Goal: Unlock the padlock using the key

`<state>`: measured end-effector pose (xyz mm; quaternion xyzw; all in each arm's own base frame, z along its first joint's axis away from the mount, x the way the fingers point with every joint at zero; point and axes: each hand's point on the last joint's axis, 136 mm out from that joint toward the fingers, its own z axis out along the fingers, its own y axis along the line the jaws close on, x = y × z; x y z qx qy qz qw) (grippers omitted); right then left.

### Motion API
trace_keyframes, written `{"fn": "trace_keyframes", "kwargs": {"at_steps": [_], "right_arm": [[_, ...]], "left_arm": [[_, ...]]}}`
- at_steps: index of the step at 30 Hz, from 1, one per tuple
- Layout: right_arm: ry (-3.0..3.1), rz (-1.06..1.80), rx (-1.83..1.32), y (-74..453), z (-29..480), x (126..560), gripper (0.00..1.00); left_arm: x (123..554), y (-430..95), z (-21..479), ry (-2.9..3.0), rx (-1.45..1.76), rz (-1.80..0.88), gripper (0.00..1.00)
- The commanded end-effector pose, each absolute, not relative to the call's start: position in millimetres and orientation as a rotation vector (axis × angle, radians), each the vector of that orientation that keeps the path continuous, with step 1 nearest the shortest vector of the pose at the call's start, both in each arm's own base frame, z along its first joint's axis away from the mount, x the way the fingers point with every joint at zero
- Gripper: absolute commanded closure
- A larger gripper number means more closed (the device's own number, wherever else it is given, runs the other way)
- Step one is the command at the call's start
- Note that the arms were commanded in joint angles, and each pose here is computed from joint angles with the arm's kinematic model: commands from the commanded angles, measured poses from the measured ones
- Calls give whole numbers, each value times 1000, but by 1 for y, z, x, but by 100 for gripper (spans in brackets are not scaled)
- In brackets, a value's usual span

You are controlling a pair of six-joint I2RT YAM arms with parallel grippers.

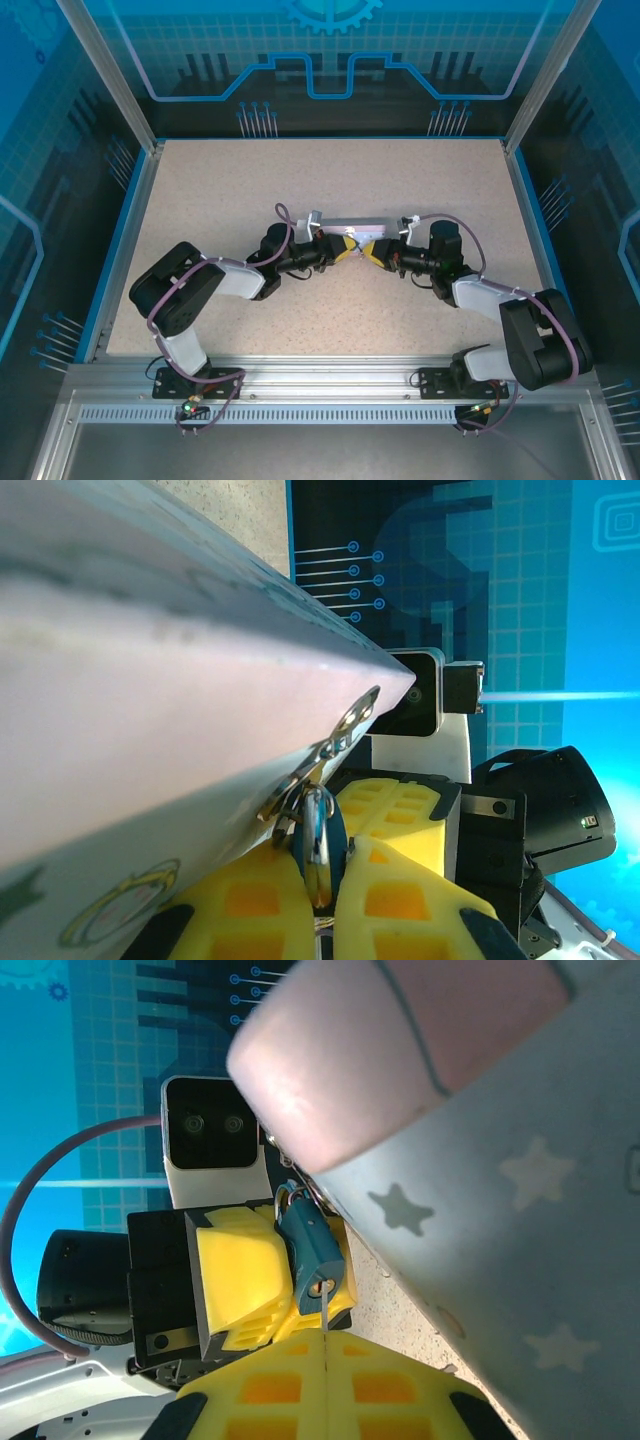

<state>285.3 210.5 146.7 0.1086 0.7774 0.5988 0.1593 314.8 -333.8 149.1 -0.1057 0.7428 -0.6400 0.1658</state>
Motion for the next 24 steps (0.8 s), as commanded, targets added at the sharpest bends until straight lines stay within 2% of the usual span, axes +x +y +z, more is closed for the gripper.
{"fn": "trace_keyframes", "kwargs": {"at_steps": [1,24], "right_arm": [[2168,1719,291,214,160,295,100],[2139,1820,330,217,156,296,100]], "left_arm": [[313,-335,162,2065,-265,-1879,100],[310,-340,165,2052,-244,-1894,100]]}}
